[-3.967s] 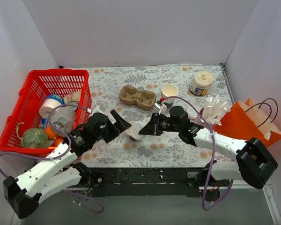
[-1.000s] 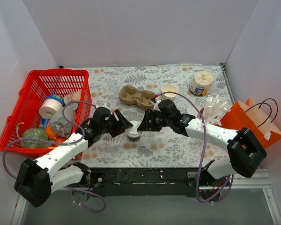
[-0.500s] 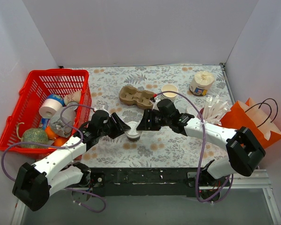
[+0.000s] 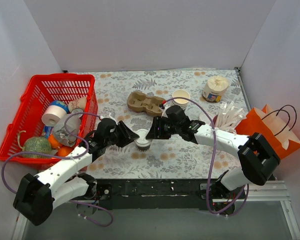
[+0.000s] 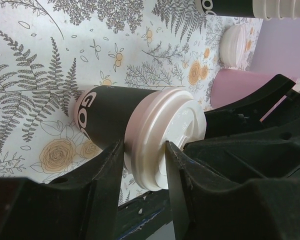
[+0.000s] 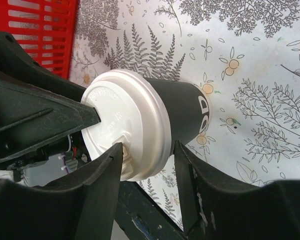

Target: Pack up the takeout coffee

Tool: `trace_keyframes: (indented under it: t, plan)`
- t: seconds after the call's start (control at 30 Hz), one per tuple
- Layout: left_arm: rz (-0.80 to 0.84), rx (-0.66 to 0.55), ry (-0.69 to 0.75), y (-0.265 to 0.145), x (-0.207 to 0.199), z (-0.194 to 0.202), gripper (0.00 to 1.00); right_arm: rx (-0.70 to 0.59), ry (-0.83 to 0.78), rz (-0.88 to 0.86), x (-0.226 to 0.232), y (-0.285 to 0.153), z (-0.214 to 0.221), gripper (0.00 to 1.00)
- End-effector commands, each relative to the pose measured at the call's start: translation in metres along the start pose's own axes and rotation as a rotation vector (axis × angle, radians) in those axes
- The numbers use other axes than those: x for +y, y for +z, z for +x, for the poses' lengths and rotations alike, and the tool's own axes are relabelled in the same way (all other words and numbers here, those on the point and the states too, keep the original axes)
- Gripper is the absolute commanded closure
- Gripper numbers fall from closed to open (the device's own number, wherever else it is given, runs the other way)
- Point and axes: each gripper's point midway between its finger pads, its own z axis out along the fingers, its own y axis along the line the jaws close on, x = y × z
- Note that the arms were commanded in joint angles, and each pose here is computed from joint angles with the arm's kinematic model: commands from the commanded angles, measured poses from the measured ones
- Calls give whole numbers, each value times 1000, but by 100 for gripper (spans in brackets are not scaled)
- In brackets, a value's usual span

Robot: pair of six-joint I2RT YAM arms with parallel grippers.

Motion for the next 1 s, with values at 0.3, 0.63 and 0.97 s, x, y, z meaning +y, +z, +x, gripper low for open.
trace_keyframes:
  t: [0.3, 0.63, 0.97]
  plan:
    - [-110, 46, -59, 3, 53, 23, 84, 13, -20, 100, -22, 6, 4, 49]
    - [-276, 110, -123, -3, 106, 50, 87, 73, -134, 300, -62, 4, 8, 54]
    - [-279, 135, -169, -3, 118, 63, 91, 73, -208, 191, -37, 8, -4, 52]
